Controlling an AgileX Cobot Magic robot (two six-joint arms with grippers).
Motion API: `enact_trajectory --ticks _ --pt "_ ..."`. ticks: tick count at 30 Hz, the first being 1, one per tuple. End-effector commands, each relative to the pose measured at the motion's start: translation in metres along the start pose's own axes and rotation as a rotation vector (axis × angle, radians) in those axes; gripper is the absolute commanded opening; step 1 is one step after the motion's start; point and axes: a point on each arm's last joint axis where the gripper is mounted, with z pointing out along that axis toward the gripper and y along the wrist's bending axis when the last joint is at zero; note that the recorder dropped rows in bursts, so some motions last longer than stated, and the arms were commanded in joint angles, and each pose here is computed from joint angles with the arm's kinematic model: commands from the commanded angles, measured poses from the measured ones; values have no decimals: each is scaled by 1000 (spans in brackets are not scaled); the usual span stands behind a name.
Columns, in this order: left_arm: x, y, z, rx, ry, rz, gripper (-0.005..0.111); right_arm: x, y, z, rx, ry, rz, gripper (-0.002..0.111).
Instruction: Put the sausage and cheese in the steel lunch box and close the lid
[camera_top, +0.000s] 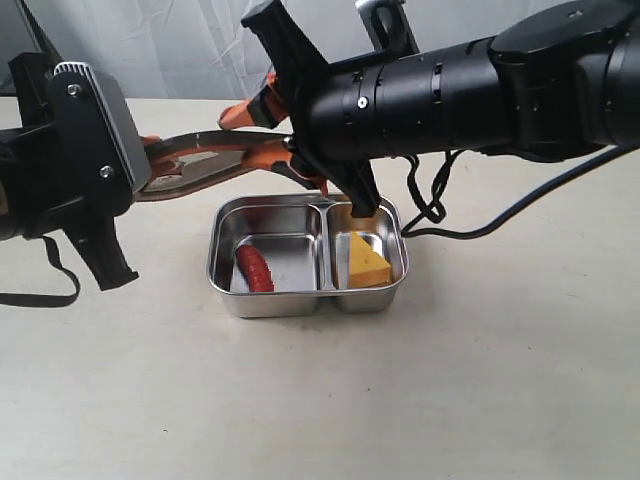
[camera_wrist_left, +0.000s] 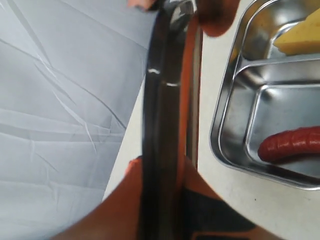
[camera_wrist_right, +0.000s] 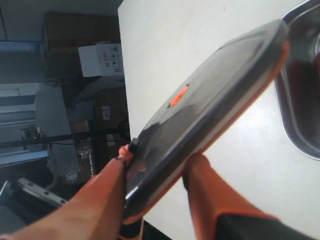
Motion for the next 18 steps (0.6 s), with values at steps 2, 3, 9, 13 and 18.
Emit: enact_trajectory --ticks 2,3,9,13,18 --pt "-8 4 -2 -40 -66 4 0 1 1 1 -18 21 24 42" --pt "-8 4 -2 -42 -70 4 0 2 2 1 -28 36 38 42" --pt "-18 -3 -1 -15 -112 32 0 4 6 1 -65 60 98 42" --pt "-22 -8 0 10 -124 54 0 2 6 1 -68 35 44 41" --pt "-21 -10 0 21 -113 55 0 -5 4 1 -49 -36 -13 9"
